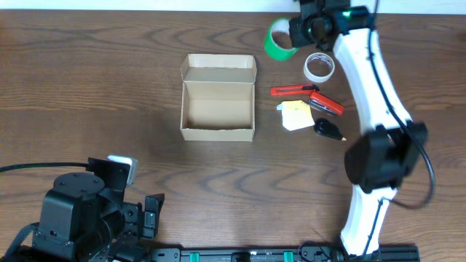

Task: Pack container
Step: 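Carry the green tape roll into the box and lower it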

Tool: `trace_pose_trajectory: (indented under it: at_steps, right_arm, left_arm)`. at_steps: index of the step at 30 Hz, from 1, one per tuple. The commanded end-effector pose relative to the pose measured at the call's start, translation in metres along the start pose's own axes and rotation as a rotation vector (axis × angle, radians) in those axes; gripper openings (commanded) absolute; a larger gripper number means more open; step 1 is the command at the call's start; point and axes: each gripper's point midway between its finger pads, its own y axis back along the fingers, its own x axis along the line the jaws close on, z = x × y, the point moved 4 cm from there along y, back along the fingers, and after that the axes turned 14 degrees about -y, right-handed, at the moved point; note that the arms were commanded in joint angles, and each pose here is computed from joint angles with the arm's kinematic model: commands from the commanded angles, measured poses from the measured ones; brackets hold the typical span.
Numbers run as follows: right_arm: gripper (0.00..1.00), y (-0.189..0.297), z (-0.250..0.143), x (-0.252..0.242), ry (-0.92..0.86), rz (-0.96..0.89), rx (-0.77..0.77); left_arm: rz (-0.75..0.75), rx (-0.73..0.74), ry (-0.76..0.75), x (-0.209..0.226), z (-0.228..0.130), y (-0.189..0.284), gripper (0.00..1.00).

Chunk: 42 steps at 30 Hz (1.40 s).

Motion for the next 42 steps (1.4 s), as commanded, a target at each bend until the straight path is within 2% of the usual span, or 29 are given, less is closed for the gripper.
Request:
trace_pose_trajectory:
  at_steps: [1, 4, 11, 18, 24, 42]
  right_arm:
    - [0.01, 0.050, 0.008, 0.045, 0.014, 0.072, -0.064]
    - [0.01, 0.054, -0.010, 0.078, 0.065, 0.111, -0.013]
    - [0.01, 0.026, -0.078, 0.139, 0.055, 0.137, 0.202]
    - [0.01, -0.006, -0.125, 0.165, -0.071, 0.086, 0.301]
    - [0.01, -0.026, -0.147, 0.168, -0.118, 0.015, 0.283]
    - [0.01, -0.066, -0.169, 0.173, -0.193, -0.093, 0.186]
  left_arm:
    - [-0.004, 0.007, 0.004, -0.001, -0.001, -0.001, 0.95]
    - [-0.004, 0.007, 0.004, -0.001, -0.001, -0.001, 0.95]
    - [-0.004, 0.007, 0.004, -0.001, -0.001, -0.001, 0.95]
    - [-0.004, 0.007, 0.004, -0.001, -0.001, -0.001, 0.95]
    - [-0.004, 0.007, 0.004, -0.001, -0.001, -0.001, 0.95]
    - [-0.004, 0.007, 0.004, -0.001, -0.001, -0.001, 0.95]
